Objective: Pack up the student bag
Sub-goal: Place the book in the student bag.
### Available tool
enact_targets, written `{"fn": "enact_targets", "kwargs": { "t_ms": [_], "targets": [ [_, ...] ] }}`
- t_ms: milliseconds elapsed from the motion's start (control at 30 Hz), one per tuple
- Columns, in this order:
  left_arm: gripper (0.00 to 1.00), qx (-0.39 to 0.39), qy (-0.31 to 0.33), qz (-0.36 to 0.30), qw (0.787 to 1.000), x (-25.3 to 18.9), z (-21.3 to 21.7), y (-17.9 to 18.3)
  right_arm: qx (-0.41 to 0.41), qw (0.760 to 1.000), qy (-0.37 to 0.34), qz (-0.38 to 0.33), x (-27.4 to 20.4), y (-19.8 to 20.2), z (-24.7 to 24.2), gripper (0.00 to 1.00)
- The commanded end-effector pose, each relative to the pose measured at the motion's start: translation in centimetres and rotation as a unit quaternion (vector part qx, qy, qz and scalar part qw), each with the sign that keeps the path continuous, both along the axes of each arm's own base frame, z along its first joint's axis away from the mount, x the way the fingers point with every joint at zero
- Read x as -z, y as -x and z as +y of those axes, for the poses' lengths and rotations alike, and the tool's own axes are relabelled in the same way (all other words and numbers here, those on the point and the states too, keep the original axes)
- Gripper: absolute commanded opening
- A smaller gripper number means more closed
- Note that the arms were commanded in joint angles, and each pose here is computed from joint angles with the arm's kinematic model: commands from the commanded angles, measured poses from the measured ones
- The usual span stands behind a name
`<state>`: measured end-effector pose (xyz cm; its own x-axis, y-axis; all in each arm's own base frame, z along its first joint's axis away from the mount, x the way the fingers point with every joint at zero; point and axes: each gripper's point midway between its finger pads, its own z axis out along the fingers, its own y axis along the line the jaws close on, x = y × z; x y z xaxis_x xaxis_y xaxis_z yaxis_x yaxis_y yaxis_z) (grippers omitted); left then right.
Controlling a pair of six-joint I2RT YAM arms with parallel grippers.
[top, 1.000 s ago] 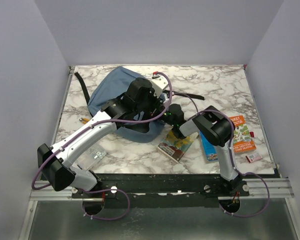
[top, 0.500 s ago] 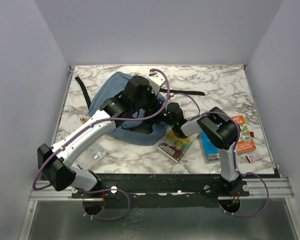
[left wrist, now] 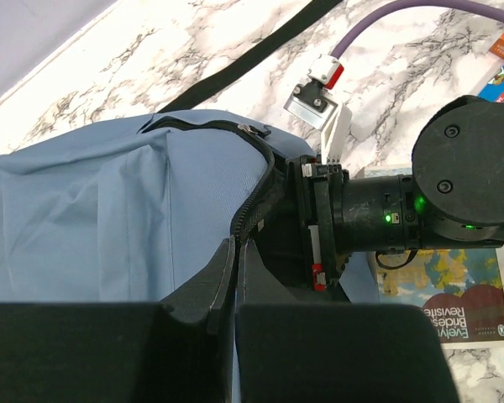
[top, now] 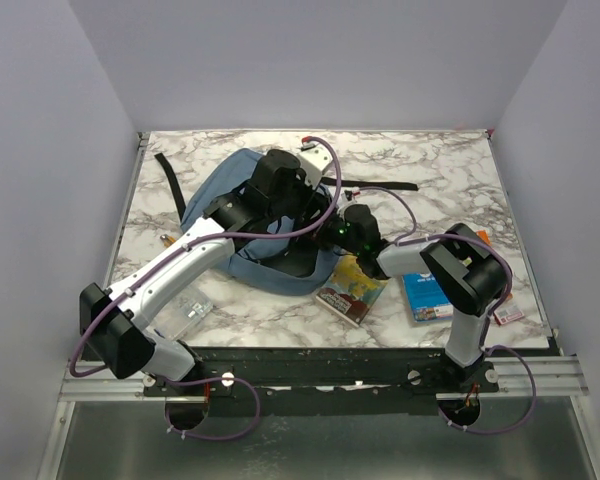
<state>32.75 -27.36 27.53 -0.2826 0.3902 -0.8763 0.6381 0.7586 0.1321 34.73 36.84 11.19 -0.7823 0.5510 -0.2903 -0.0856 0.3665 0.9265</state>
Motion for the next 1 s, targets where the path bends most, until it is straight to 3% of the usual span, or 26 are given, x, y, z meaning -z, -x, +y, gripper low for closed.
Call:
{"fn": "enact_targets", "kwargs": {
  "t_ms": [0,233,400,500,633,800,967],
  "targets": [
    [0.0,0.022,0.02,-0.027,0.999,-1.9,-1.1,-0.4,-0.023,0.999,-0.021,-0.029,-1.2,0.2,0.3,0.0],
    [0.0,0.083,0.039,-0.116,0.989,-7.7,-3.8,-0.9,-0.128,0.983,-0.086,-0.098,-6.6,3.1,2.1,0.0],
    [0.0,0.172,0.07,-0.106,0.977,-8.9,-6.7,1.7,-0.133,0.979,-0.098,-0.119,-8.1,3.4,2.0,0.0],
    [0.0,0.163,0.08,-0.084,0.98,-8.2,-6.6,2.3,-0.125,0.975,-0.106,-0.149,-7.9,2.3,2.3,0.01],
    [0.0,0.133,0.047,-0.097,0.985,-7.2,-4.2,1.2,-0.132,0.976,-0.114,-0.131,-5.5,0.9,3.7,0.01],
    [0.0,0.22,0.076,-0.096,0.968,-7.2,-4.9,4.5,-0.101,0.984,-0.107,-0.099,-2.2,-2.3,3.1,0.0],
    [0.0,0.255,0.096,-0.07,0.96,-6.8,-6.4,5.8,-0.064,0.993,-0.049,-0.085,0.4,-5.6,4.2,0.03]
  ]
}}
